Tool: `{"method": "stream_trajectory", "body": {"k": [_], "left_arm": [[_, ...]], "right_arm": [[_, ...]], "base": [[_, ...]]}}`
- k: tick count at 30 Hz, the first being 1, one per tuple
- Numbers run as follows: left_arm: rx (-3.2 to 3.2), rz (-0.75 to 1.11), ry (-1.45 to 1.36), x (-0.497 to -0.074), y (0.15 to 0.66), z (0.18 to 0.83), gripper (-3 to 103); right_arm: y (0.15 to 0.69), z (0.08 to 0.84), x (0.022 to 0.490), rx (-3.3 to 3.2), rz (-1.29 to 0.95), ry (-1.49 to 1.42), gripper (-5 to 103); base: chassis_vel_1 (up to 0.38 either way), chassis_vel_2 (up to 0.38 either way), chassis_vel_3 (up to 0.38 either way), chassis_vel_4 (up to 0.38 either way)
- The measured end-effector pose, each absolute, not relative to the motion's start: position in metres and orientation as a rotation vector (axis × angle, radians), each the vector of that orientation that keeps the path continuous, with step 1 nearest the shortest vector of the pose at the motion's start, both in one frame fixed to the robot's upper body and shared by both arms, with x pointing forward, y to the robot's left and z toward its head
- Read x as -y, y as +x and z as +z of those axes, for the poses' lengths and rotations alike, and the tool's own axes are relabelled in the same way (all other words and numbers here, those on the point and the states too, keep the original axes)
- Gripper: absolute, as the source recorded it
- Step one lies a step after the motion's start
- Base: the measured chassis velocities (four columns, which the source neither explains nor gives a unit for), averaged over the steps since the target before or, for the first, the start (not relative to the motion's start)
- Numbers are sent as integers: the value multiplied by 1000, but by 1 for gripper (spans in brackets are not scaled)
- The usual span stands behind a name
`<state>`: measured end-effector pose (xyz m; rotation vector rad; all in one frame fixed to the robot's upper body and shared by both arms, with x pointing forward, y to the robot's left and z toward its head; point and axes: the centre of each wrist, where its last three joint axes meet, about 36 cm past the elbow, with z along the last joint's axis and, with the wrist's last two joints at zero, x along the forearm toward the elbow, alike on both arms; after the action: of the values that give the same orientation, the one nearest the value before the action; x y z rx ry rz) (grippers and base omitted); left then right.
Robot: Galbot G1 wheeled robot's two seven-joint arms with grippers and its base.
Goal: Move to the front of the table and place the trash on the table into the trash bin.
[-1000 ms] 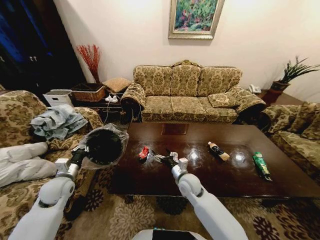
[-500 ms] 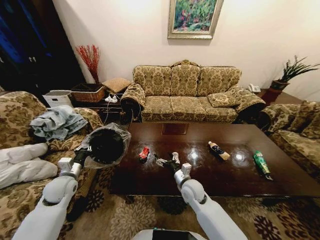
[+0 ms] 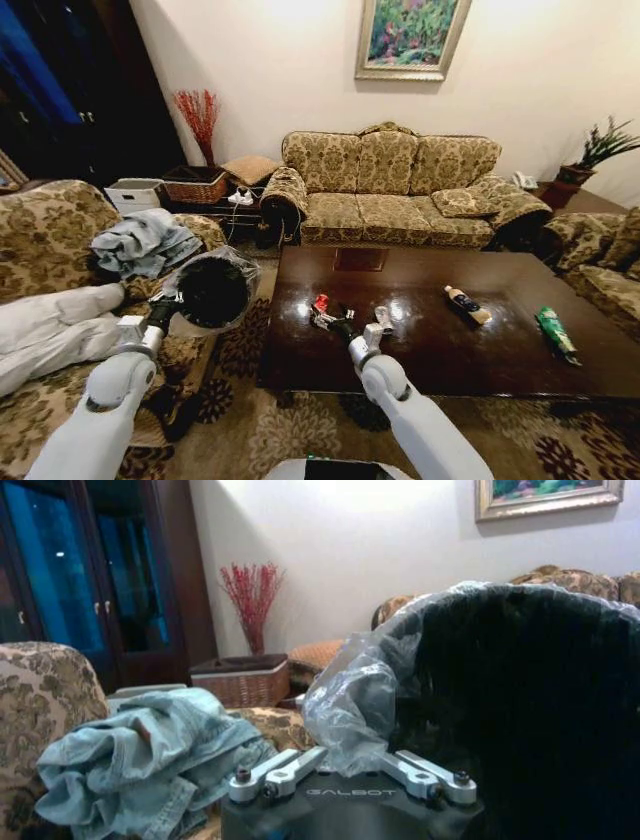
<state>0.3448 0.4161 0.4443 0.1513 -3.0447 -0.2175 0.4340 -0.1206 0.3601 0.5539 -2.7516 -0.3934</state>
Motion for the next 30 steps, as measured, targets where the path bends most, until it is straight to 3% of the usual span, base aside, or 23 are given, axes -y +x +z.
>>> {"method": "stream_trajectory", "body": {"k": [5,12,16,21,30], "left_arm": [[3042,-215,145,-414,343,443,1],[3041,-213,142,-414,345,442,1],[3037,-212,139,-412,346,439,1],[3036,-211,136,-410,346,437,1],[3037,-207,133,-409,346,436,1]], "right_arm": [[458,352,112,2755,-377,521,100],[447,338,109,2750,-381,520,101],[443,333,110,2751,-381,522,85],[443,332,112,2761,-382,517,97],[440,325,111,2746,-326,517,100]], "base": [[-18,-6,8,4],[-39,-37,20,7],[0,0,0,0],[-35,19,21,-12],[-160,111,130,-113]]}}
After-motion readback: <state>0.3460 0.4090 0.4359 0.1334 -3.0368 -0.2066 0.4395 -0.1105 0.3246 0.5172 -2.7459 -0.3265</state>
